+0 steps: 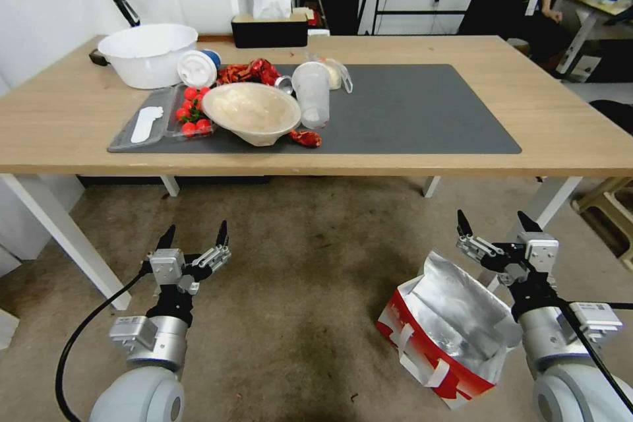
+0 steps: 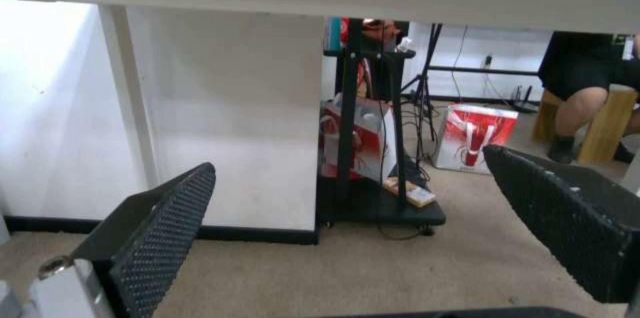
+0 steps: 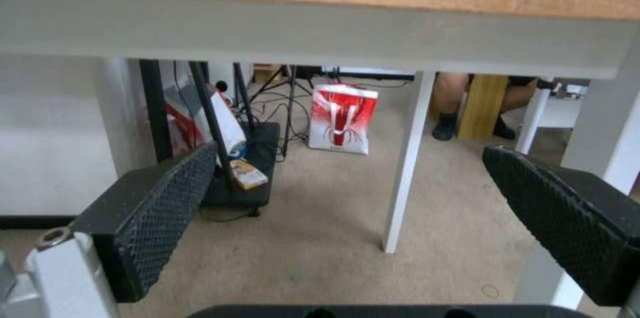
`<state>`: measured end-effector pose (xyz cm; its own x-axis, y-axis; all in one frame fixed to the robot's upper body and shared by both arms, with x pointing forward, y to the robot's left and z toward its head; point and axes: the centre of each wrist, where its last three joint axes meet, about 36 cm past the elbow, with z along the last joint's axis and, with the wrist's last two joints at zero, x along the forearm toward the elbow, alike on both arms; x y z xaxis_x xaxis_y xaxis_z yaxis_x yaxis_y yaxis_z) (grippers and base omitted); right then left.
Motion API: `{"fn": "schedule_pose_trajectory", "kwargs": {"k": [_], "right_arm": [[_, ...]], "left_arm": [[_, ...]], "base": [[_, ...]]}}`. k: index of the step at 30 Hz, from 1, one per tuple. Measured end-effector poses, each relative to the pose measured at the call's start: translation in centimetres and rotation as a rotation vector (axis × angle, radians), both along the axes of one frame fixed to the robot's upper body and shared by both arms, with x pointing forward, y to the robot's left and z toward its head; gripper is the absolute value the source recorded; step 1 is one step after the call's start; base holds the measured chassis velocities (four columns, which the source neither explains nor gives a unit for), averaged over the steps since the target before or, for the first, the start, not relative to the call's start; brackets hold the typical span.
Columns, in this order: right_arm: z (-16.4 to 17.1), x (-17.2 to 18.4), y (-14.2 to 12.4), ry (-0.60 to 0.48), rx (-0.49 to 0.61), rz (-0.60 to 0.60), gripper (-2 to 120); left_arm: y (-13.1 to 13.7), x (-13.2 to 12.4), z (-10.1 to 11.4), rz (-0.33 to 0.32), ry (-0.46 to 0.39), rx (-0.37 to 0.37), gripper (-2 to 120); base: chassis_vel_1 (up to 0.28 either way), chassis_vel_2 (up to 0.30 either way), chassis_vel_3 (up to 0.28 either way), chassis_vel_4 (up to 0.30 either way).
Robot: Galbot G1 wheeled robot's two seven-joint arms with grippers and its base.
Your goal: Pick up the food delivery bag from the floor and place it on the table.
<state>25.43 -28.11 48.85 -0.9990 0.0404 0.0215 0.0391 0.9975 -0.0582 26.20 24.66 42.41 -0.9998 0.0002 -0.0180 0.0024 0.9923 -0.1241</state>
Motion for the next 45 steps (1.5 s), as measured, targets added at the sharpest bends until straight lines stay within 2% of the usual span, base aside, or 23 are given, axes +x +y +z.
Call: {"fn": "schedule_pose_trajectory", "kwargs": {"k": [45], "right_arm": [[-0.29,0.2,0.02,0.003,-0.003,-0.001,100]], "left_arm": [[0.11,0.38,-0.57,0.002,0.006,-0.005,100]], "base": [[0.0,0.0,0.0,0.0]]}}
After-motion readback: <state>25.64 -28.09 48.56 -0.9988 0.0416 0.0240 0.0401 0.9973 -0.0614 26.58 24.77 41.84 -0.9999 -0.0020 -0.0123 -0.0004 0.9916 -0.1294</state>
